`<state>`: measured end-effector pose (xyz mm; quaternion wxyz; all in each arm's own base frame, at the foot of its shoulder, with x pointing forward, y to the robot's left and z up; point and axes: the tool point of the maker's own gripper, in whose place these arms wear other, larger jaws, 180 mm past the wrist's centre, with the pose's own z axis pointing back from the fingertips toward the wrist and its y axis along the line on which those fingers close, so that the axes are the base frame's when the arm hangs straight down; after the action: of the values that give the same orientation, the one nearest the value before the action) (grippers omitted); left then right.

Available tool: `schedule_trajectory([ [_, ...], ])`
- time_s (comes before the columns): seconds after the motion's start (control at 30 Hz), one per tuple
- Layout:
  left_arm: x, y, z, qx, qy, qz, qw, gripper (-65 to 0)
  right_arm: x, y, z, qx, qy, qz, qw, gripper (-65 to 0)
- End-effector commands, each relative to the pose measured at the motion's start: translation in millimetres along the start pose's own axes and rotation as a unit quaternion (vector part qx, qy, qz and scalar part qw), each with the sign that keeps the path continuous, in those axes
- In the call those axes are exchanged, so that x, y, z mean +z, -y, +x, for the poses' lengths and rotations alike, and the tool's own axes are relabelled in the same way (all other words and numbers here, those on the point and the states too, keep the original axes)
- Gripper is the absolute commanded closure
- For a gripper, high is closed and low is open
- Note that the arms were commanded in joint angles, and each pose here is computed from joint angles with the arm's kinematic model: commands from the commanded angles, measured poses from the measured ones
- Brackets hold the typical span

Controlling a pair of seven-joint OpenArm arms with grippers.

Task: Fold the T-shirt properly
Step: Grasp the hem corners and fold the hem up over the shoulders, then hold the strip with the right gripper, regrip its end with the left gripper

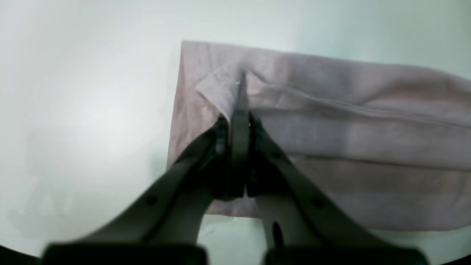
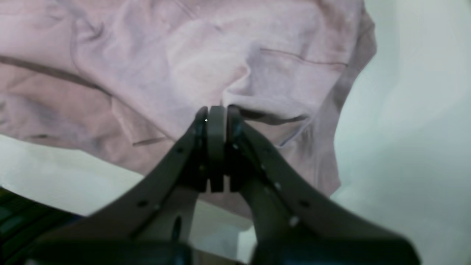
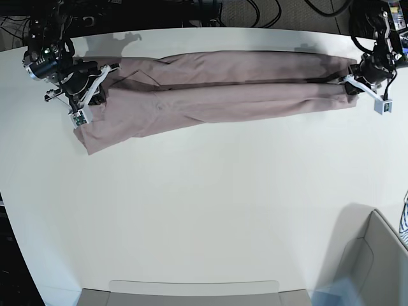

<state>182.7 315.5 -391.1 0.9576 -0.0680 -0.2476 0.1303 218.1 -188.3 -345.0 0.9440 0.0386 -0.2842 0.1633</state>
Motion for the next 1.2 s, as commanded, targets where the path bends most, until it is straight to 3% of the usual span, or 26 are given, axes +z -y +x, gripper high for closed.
schedule_trajectory([
  [0.0, 5, -4, 8, -0.008, 0.011, 0.004, 1.000, 0.0, 4, 2, 4, 0.006, 0.009, -0.003, 0.9999, 0.0],
  [0.13, 2, -3, 2, -0.004, 0.007, 0.008, 1.000, 0.0, 3, 0, -3, 0.004, 0.001, -0.001, 1.0000, 0.0],
  [0.27, 1, -3, -4, -0.025, 0.012, 0.043, 0.999, -15.9, 3, 0, -5, 0.004, -0.001, -0.001, 1.0000, 0.0],
  [0.4, 10, 7, 0, -0.056, 0.034, 0.057, 0.996, -18.7, 3, 1, -4, 0.004, -0.001, -0.001, 1.0000, 0.0],
  [0.47, 7, 23, -3, -0.081, 0.028, 0.038, 0.996, -20.8, 3, 1, -3, 0.005, -0.001, -0.001, 1.0000, 0.0],
  [0.57, 5, 44, -5, -0.179, 0.005, 0.001, 0.984, -23.5, 3, 1, -4, 0.006, -0.001, -0.002, 1.0000, 0.0],
  [0.63, 3, 51, -7, -0.205, -0.001, -0.014, 0.979, -23.4, 3, 1, -4, 0.006, -0.001, -0.002, 1.0000, 0.0],
  [0.83, 10, 29, 6, -0.175, 0.021, 0.012, 0.984, -23.4, 3, 1, -3, 0.004, 0.000, -0.001, 1.0000, 0.0],
  [1.03, 34, -8, 29, -0.097, 0.081, 0.062, 0.990, -23.4, 3, 3, 3, 0.006, 0.007, -0.004, 1.0000, 0.0],
  [1.17, 39, -13, 37, -0.096, 0.098, 0.064, 0.988, -23.4, -2, 1, 3, 0.006, 0.003, 0.002, 1.0000, 0.0],
])
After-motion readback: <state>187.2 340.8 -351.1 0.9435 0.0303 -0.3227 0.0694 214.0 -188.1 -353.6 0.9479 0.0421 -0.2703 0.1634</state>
